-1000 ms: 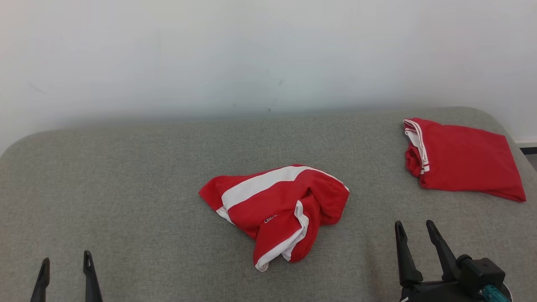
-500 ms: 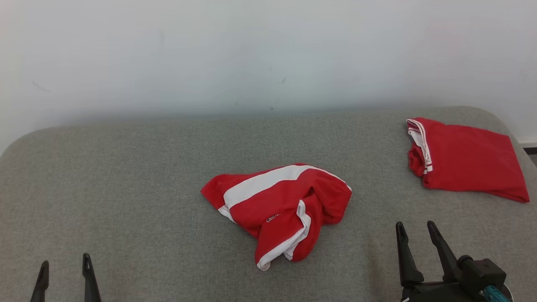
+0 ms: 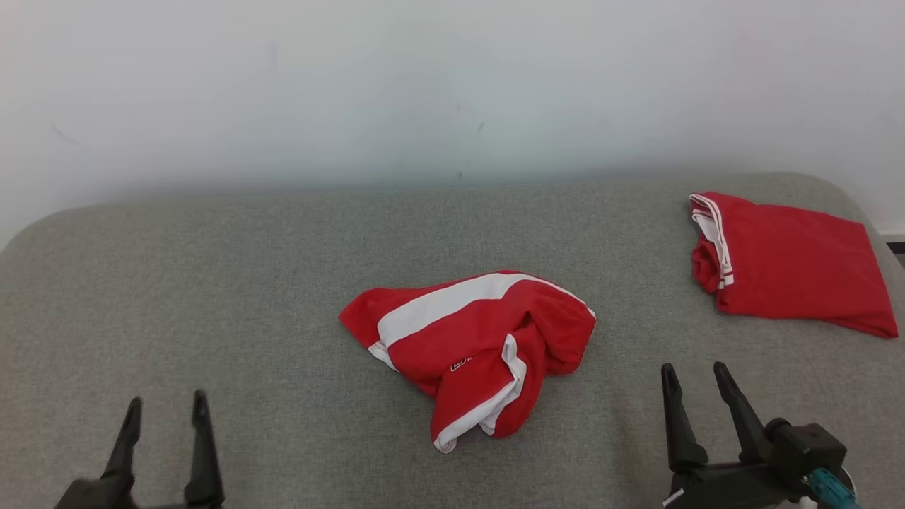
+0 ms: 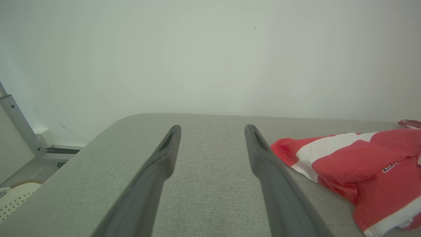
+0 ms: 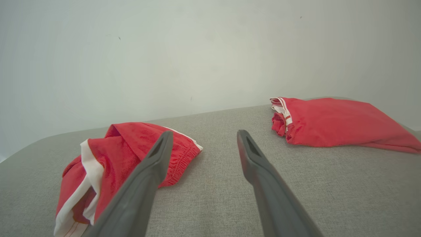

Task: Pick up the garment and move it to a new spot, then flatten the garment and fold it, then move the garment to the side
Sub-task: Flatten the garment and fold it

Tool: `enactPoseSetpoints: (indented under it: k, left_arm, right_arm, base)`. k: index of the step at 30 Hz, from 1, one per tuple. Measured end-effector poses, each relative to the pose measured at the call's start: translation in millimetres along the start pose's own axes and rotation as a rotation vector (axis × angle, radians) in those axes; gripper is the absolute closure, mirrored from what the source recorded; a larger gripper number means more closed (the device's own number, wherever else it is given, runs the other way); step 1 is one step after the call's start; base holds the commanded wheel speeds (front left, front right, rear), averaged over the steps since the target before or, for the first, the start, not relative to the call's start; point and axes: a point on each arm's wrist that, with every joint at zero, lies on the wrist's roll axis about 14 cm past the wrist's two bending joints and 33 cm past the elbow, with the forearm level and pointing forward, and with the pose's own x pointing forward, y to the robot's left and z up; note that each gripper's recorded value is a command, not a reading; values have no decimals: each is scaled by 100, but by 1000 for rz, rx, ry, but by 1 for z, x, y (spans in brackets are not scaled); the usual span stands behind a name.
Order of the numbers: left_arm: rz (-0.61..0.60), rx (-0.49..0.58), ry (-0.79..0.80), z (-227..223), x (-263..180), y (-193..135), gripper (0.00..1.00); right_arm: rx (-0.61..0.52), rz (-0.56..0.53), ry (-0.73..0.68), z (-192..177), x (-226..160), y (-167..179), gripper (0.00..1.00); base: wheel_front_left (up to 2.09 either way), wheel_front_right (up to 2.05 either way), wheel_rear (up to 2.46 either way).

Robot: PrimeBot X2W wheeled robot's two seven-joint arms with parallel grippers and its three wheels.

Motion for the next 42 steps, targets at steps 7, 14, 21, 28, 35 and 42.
enactPoseSetpoints:
  k: [7,14,21,28,35,42]
  left_arm:
    - [-126,-117,59,-11,37,-39,0]
    - [-221,-140,191,-50,79,-62,0]
    - [-293,-181,344,-91,107,-95,0]
    - [-342,-165,509,-139,113,-123,0]
    - [-384,-183,551,-154,112,-145,0]
    - [-396,-188,516,-148,110,-148,100]
  right_arm:
    - [5,33,-10,3,17,10,0]
    - [16,16,-25,5,23,3,0]
    - [16,-53,-16,0,18,-20,0]
    - [17,-121,-2,-6,11,-42,0]
    - [16,-150,18,-13,7,-51,0]
    - [17,-149,3,-9,6,-50,0]
  base:
    - [0,0,0]
    - [0,0,0]
    - [0,0,0]
    - [0,0,0]
    - [0,0,0]
    - [0,0,0]
